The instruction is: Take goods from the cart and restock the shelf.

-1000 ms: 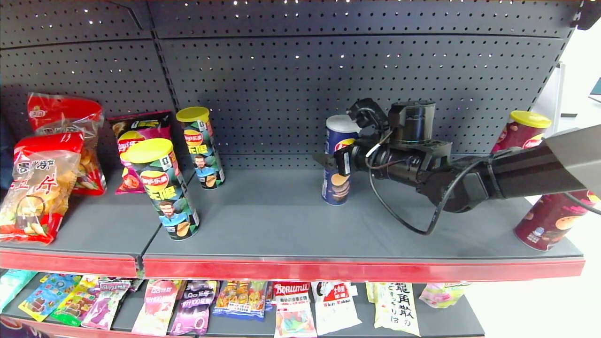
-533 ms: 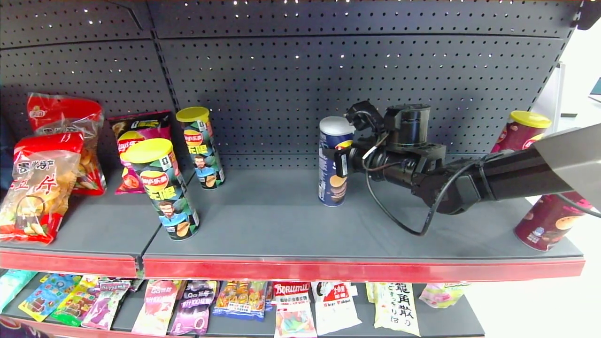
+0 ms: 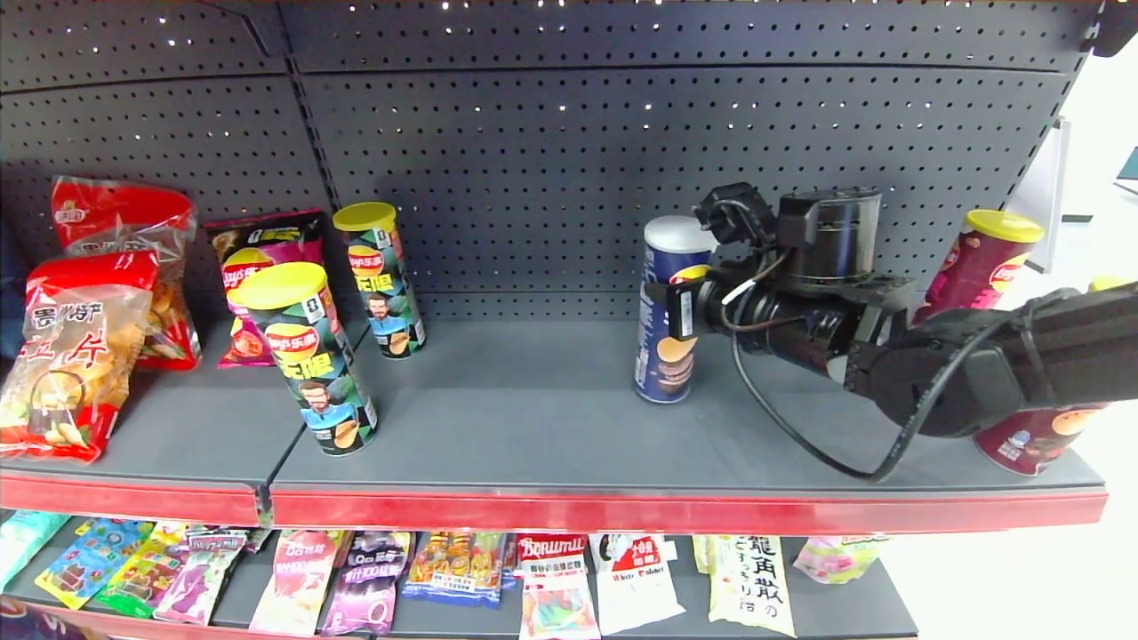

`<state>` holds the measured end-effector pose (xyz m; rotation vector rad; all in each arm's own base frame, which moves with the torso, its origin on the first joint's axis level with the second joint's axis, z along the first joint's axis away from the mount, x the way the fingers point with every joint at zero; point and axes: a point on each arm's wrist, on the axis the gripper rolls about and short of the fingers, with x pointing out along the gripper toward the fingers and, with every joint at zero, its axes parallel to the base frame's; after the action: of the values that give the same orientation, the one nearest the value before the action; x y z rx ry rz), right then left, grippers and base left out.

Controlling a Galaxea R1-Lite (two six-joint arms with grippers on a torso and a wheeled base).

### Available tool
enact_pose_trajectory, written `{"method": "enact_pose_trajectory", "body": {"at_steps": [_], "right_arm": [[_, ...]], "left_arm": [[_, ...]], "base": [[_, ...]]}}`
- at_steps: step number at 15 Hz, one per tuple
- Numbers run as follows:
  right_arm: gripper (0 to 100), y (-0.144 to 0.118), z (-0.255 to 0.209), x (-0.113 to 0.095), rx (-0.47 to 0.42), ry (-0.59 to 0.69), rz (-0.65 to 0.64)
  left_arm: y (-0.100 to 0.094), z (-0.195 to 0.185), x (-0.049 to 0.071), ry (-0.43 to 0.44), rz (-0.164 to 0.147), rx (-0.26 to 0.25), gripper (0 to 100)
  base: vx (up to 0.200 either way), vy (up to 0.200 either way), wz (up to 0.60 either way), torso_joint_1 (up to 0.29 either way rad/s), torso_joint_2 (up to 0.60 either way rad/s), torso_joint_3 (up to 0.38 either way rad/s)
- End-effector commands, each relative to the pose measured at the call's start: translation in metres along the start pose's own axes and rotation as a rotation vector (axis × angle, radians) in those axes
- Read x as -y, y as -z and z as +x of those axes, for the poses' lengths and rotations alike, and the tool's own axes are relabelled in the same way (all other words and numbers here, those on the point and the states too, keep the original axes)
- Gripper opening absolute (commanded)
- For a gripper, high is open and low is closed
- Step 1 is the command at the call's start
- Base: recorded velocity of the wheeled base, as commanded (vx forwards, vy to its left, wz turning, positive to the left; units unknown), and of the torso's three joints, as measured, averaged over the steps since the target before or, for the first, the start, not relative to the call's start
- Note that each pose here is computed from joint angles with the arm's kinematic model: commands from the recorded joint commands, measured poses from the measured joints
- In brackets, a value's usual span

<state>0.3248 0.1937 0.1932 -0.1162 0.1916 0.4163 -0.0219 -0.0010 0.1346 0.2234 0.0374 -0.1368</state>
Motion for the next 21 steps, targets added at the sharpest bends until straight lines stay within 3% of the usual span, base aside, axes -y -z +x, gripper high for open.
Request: {"method": "enact_pose_trajectory", "body": {"at_steps": [1,4,11,21], "right_arm": [[0,-0.002,-0.028,-0.010,-0.001,0.038,0.038],[0,0.003,-0.031,-0.018,-0.005,0.119,0.086],[0,0.021,-0.057,-0.046,-0.041,0.108,0.084],[0,0.027,-0.061,-0.056,-0.053,0.136,0.095]], "left_arm": [[-0.001,0.001,0.000,-0.002,-0.001,-0.005,0],[-0.001,0.000,0.000,-0.006,-0.001,-0.001,0],[-0.003,-0.001,-0.001,-0.011,0.000,0.009,0],[0.000,-0.001,0.000,-0.009,-0.001,0.001,0]], "base": [[0.000,0.000,0.00,0.000,0.00,0.000],[0.000,0.000,0.00,0.000,0.00,0.000],[0.000,0.000,0.00,0.000,0.00,0.000],[0.000,0.000,0.00,0.000,0.00,0.000]]}}
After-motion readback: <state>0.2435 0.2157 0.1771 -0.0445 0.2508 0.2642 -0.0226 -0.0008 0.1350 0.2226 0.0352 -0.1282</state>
